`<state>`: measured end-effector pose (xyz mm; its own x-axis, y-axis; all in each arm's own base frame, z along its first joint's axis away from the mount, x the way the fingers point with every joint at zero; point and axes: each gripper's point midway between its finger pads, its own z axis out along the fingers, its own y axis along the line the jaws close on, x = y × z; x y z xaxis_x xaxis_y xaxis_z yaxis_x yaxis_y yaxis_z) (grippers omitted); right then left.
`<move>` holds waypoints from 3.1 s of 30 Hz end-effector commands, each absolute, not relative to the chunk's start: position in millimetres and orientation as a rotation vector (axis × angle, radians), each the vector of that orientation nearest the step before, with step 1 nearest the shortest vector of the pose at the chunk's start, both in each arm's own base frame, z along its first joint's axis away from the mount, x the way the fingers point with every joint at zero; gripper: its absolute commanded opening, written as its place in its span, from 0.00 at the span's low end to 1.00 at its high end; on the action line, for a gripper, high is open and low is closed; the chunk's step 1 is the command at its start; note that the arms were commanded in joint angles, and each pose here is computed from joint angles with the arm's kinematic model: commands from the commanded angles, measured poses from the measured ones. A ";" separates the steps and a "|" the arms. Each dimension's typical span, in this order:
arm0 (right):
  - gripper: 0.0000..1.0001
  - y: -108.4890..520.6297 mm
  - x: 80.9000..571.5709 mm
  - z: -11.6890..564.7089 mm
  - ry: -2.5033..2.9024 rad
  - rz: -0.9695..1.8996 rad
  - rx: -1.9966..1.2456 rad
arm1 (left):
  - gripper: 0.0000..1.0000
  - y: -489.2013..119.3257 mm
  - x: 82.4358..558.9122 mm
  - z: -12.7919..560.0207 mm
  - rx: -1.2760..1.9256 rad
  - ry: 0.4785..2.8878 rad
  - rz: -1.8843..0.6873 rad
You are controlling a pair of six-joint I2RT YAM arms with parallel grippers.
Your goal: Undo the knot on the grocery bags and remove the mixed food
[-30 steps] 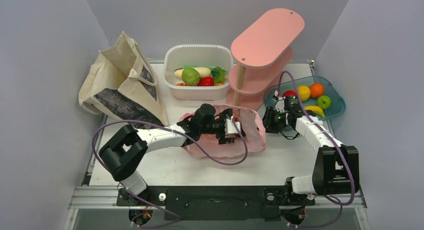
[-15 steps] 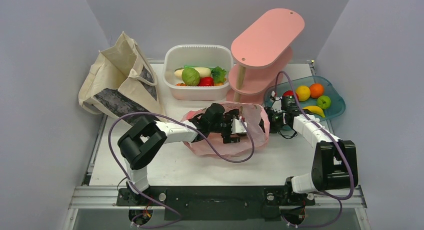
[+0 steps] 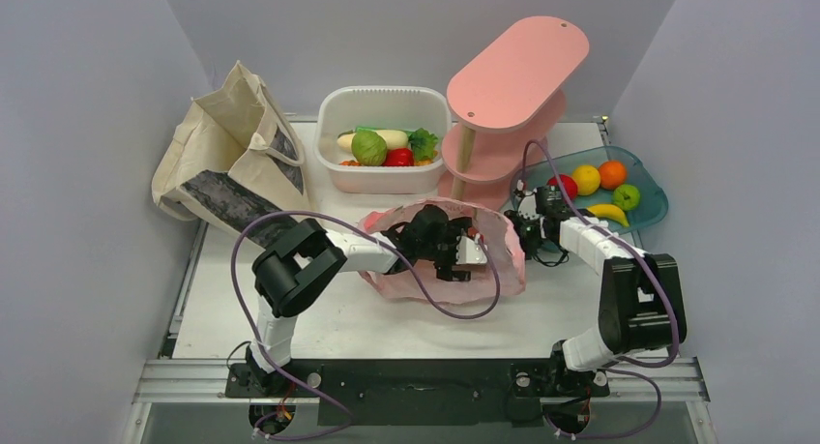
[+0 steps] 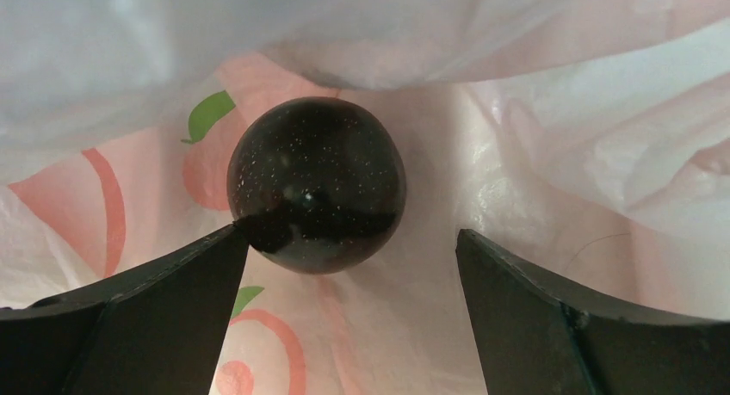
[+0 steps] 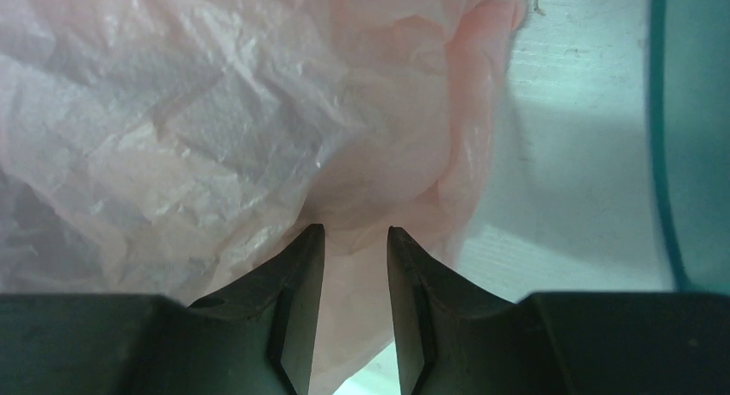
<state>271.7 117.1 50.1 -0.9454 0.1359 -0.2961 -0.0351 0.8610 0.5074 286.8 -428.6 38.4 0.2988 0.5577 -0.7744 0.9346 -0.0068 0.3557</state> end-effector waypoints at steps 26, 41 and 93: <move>0.29 97.6 294.4 85.8 2.543 0.742 0.038 | 0.62 -393.3 241.1 84.0 1.799 1.212 -0.535; 0.60 106.4 306.9 220.0 2.261 0.772 -0.160 | 0.62 -335.4 166.9 215.7 1.788 1.022 -0.754; 0.00 249.4 202.9 396.6 1.708 1.338 -0.697 | 0.81 -361.6 194.5 422.4 1.466 0.615 -0.469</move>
